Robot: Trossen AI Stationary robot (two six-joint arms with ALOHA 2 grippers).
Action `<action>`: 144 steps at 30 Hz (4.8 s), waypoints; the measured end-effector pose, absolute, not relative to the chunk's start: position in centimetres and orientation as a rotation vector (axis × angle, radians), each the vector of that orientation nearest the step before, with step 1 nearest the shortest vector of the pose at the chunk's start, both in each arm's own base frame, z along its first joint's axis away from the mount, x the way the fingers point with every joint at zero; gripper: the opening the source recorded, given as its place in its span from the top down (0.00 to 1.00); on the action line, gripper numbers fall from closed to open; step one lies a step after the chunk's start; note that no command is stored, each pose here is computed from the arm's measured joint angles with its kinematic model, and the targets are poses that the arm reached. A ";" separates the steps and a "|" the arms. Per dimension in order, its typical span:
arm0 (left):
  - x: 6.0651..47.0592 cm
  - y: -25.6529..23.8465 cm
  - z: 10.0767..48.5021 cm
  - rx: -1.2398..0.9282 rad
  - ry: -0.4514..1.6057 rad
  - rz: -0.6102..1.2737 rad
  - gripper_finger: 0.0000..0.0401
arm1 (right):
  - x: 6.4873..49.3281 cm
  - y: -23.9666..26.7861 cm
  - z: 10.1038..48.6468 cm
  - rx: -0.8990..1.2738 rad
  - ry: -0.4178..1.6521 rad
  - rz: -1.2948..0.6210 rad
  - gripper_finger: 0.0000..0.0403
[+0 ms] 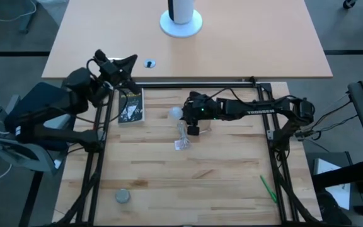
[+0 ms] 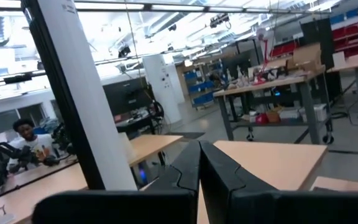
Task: Screw lightbulb
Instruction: Remove the lightbulb from the black lamp, then return to Home Position
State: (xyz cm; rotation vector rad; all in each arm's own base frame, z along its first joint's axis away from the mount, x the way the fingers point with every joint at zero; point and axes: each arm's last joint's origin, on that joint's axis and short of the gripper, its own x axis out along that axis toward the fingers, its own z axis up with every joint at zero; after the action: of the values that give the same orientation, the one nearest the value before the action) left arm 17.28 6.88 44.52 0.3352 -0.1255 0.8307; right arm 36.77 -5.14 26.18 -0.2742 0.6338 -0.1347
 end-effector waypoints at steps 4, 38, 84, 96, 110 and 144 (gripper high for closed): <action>18.0 7.1 44.1 0.339 -0.100 0.827 1.00 | 35.9 -4.3 27.5 -0.259 0.610 -0.108 0.68; 19.9 7.6 41.8 0.248 0.048 0.753 1.00 | 41.0 -1.1 25.0 -0.190 0.600 0.045 0.68; 21.4 -2.5 33.9 0.240 0.133 0.432 1.00 | 42.0 0.5 19.0 -0.121 0.805 -0.026 0.50; 16.7 -2.8 27.0 0.197 -0.025 0.207 1.00 | 30.8 4.1 28.8 -0.243 0.510 0.071 0.55; 11.3 -0.2 24.3 0.222 -0.134 0.366 1.00 | 13.8 1.3 28.6 -0.236 0.019 -0.034 0.67; 4.8 10.9 19.9 0.187 0.220 1.447 1.00 | 8.2 0.5 22.7 -0.216 -0.016 -0.065 0.76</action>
State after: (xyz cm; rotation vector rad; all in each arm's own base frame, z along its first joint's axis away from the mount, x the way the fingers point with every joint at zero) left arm 4.79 10.88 19.95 0.1867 0.2204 1.4474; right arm 8.18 0.48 22.70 -0.2155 -0.0155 -0.0648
